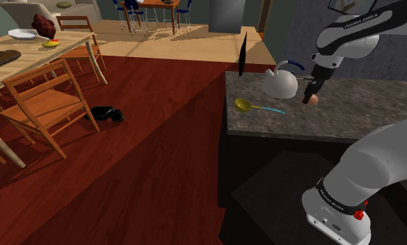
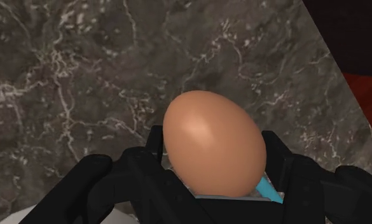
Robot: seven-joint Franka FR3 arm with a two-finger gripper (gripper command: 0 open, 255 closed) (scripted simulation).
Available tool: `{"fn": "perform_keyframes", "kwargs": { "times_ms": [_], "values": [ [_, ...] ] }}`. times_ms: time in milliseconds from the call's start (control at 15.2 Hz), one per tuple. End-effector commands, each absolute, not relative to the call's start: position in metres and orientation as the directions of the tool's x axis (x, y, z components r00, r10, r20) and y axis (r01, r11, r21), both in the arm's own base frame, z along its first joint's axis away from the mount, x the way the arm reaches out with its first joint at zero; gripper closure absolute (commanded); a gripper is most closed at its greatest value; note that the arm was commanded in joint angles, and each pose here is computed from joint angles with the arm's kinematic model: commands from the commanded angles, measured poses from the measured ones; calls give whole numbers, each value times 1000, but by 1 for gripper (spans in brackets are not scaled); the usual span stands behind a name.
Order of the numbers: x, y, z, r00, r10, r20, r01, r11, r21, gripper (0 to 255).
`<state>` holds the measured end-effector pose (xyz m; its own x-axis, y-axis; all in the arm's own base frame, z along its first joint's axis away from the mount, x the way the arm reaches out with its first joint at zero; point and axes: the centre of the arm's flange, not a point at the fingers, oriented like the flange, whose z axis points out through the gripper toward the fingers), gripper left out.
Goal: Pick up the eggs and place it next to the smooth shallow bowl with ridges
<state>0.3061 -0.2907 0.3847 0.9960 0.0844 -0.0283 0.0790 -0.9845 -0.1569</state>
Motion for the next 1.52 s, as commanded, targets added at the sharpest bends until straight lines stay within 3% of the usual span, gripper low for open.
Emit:
{"fn": "perform_keyframes", "kwargs": {
  "times_ms": [0, 726, 1452],
  "values": [
    [306, -292, 396, 996, 84, -29, 79, -984, -157, 255],
    [306, -292, 449, 996, 84, -29, 79, -984, -157, 255],
    [170, -341, 450, 996, 84, -29, 79, -984, -157, 255]
  ]
}}
